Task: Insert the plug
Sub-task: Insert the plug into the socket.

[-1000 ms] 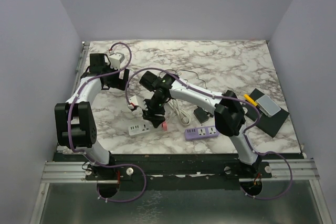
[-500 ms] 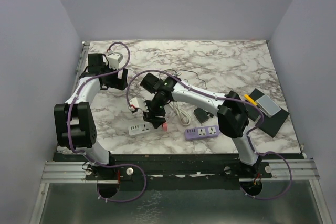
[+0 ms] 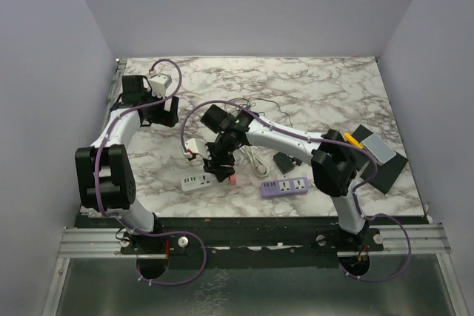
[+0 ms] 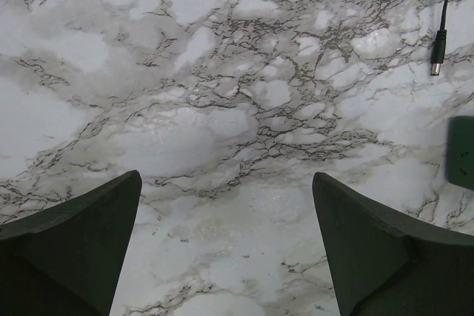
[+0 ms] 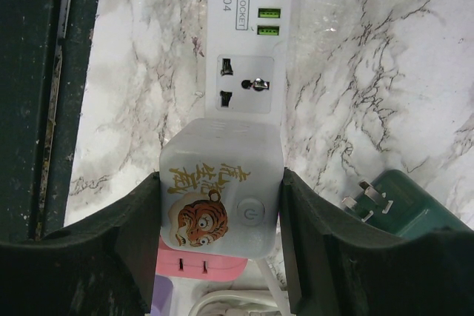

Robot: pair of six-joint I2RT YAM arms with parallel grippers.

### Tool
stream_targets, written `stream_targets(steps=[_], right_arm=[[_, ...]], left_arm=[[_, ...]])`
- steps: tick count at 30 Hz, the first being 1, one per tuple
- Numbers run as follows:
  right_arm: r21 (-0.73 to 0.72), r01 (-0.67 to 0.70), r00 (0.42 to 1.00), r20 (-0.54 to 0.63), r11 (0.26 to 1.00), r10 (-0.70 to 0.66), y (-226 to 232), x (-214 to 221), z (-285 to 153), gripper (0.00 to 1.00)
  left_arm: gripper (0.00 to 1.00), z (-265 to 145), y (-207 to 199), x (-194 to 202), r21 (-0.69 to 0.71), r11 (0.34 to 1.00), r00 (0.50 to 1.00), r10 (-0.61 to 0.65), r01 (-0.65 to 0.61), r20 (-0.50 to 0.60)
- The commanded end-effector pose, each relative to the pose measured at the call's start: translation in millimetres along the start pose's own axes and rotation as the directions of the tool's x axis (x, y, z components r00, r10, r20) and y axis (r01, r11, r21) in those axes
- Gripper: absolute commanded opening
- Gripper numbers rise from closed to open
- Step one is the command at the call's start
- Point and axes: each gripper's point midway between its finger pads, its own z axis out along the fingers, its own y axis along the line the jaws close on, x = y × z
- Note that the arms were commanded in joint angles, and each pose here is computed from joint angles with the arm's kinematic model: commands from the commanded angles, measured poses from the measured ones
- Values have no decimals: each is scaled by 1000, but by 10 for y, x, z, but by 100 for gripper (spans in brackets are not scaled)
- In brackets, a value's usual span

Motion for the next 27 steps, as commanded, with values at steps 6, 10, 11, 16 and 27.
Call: stream_targets(steps=[6, 10, 11, 16, 27], right_arm=[[-61, -97, 974, -211, 993, 82, 203, 552, 354, 13], [-68, -103, 970, -226, 992, 85, 225, 613, 387, 22], [-69, -105, 969, -230, 992, 87, 232, 635, 400, 23], [-54, -100, 969, -231, 994, 85, 201, 655, 422, 30], [74, -43, 995, -85, 996, 50, -96, 71, 94, 100]], left_arm=[[99, -122, -30, -134, 24, 1000, 999, 0, -1, 45], [99, -139, -28, -148, 25, 1000, 999, 1, -3, 51], [99, -144, -28, -150, 26, 1000, 999, 1, -2, 53], [99, -180, -3, -181, 27, 1000, 998, -2, 0, 66], [99, -264, 50, -237, 29, 999, 996, -16, 14, 84]])
